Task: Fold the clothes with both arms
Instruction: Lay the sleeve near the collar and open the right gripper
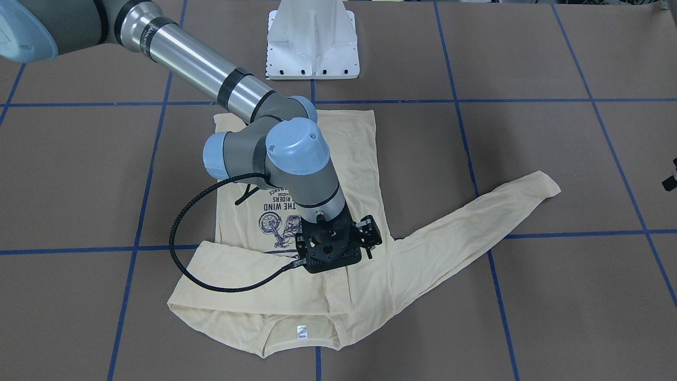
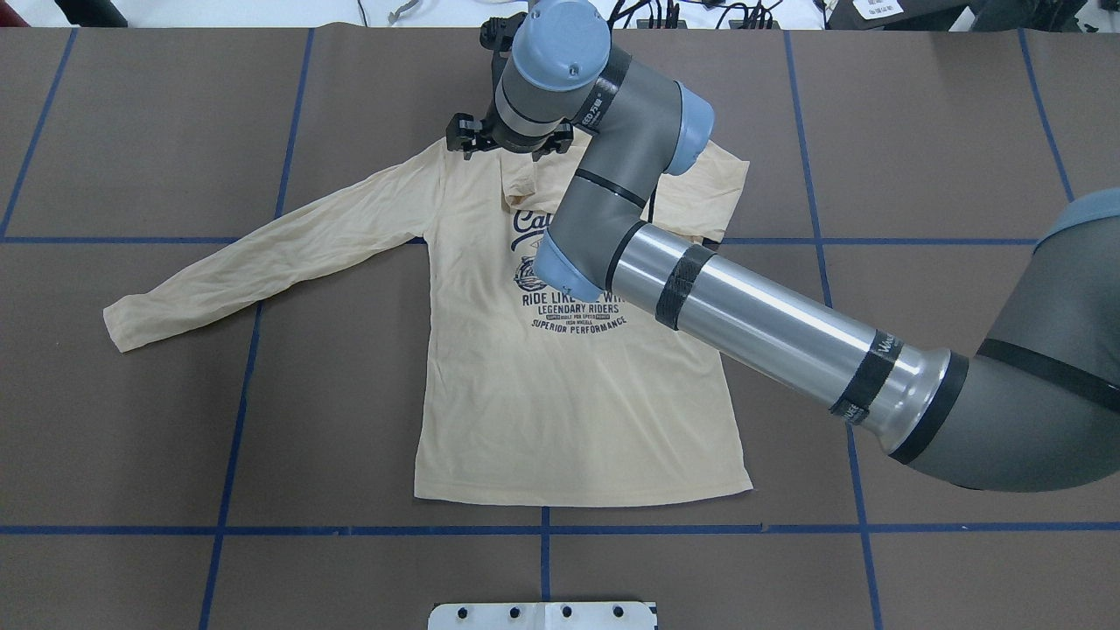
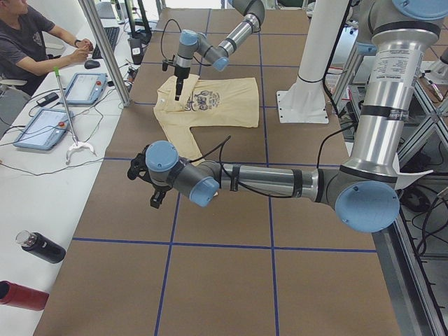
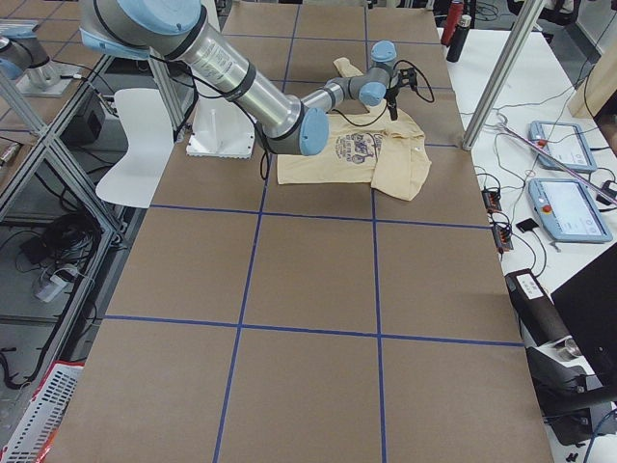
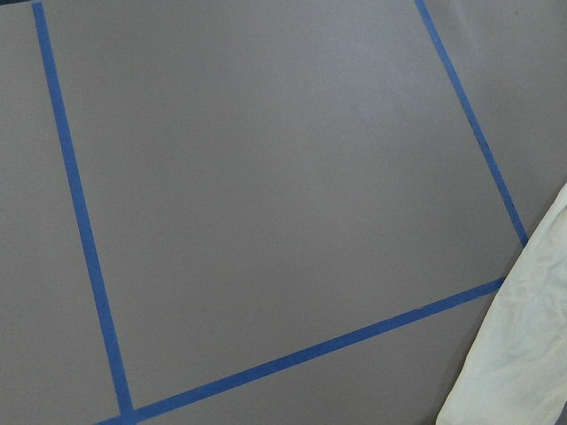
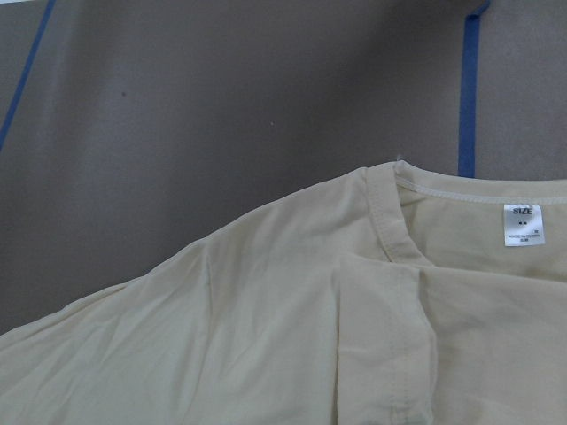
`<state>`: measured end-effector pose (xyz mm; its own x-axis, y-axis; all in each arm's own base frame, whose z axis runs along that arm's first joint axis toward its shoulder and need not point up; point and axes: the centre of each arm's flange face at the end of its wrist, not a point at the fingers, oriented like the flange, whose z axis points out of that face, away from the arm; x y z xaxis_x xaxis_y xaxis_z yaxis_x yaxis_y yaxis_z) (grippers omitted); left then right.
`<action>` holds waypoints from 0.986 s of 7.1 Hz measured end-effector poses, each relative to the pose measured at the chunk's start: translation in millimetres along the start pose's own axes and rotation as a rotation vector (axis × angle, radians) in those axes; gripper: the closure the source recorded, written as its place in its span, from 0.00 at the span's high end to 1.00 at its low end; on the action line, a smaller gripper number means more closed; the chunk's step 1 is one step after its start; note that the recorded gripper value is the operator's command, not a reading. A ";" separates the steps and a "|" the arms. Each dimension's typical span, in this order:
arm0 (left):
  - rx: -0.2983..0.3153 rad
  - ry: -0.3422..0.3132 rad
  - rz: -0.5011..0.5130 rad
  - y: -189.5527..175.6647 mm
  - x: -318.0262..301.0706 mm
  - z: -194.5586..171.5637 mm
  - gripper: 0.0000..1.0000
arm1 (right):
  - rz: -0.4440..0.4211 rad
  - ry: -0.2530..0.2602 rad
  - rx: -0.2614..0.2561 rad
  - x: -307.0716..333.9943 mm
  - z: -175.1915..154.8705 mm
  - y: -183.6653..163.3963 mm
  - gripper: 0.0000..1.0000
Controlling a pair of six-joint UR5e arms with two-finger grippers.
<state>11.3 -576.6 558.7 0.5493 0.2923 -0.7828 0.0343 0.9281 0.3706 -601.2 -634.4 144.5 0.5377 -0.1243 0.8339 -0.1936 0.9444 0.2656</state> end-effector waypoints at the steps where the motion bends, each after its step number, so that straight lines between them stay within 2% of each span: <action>1: 0.005 0.001 -0.007 -3.9 3.0 -1.5 0.99 | 0.003 0.018 0.010 8.7 5.4 1.4 0.98; 3: 0.009 0.003 -0.010 -6.7 5.9 -3.1 0.99 | -0.001 0.064 0.045 15.4 18.6 5.4 0.87; 4: 0.011 0.003 -0.008 -7.5 7.2 -3.9 0.99 | -0.004 0.089 0.058 17.1 27.7 8.0 0.77; 7: 0.018 0.005 -0.002 -10.9 11.8 -6.6 0.99 | -0.016 0.150 0.081 19.5 56.6 18.7 0.66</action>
<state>11.9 -581.7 542.1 0.5452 0.2920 -0.7858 0.0501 0.9244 0.3782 -640.9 -636.4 193.1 0.6563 -0.0870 0.7494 -0.2461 0.9143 0.3217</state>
